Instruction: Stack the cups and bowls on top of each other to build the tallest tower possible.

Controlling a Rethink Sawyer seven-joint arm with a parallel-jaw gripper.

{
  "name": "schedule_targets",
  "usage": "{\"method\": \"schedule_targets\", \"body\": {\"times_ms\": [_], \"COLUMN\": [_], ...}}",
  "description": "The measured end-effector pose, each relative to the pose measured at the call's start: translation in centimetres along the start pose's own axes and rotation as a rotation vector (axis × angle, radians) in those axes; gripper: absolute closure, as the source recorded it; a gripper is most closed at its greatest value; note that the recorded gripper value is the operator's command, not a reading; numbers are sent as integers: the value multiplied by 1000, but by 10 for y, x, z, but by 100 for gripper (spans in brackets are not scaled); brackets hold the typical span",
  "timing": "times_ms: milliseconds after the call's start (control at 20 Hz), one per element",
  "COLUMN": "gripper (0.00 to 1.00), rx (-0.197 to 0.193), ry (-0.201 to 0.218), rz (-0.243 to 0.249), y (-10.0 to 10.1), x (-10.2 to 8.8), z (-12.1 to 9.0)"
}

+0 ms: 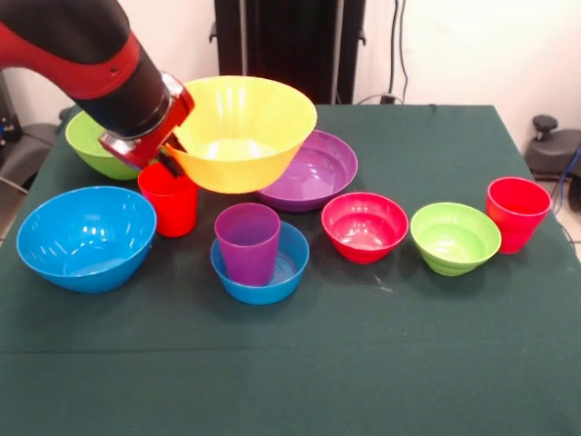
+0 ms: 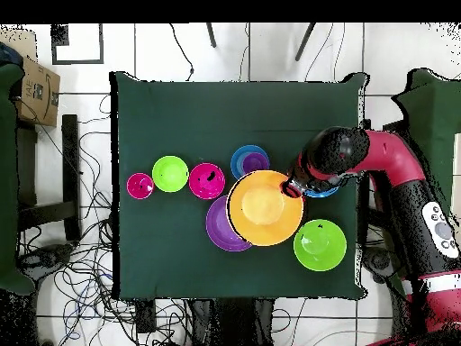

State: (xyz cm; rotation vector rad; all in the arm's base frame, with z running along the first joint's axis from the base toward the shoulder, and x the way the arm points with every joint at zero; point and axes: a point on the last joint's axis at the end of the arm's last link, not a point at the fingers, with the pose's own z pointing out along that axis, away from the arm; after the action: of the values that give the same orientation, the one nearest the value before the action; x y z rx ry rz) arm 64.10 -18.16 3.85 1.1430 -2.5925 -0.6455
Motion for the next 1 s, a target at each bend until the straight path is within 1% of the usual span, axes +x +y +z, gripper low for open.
{"method": "schedule_targets", "body": {"times_ms": [150, 300, 650, 750, 900, 1000], "gripper": [100, 100, 100, 100, 100, 100], "rx": [-20, -51, -91, -94, -88, -87], "ry": [-11, -23, -41, -49, -78, -85], "rz": [-2, -5, -10, -11, -12, -11], "y": [1, 2, 4, 3, 1, 0], "x": [-3, -6, -11, -12, -18, -19], "z": [6, 20, 40, 45, 55, 56]}}
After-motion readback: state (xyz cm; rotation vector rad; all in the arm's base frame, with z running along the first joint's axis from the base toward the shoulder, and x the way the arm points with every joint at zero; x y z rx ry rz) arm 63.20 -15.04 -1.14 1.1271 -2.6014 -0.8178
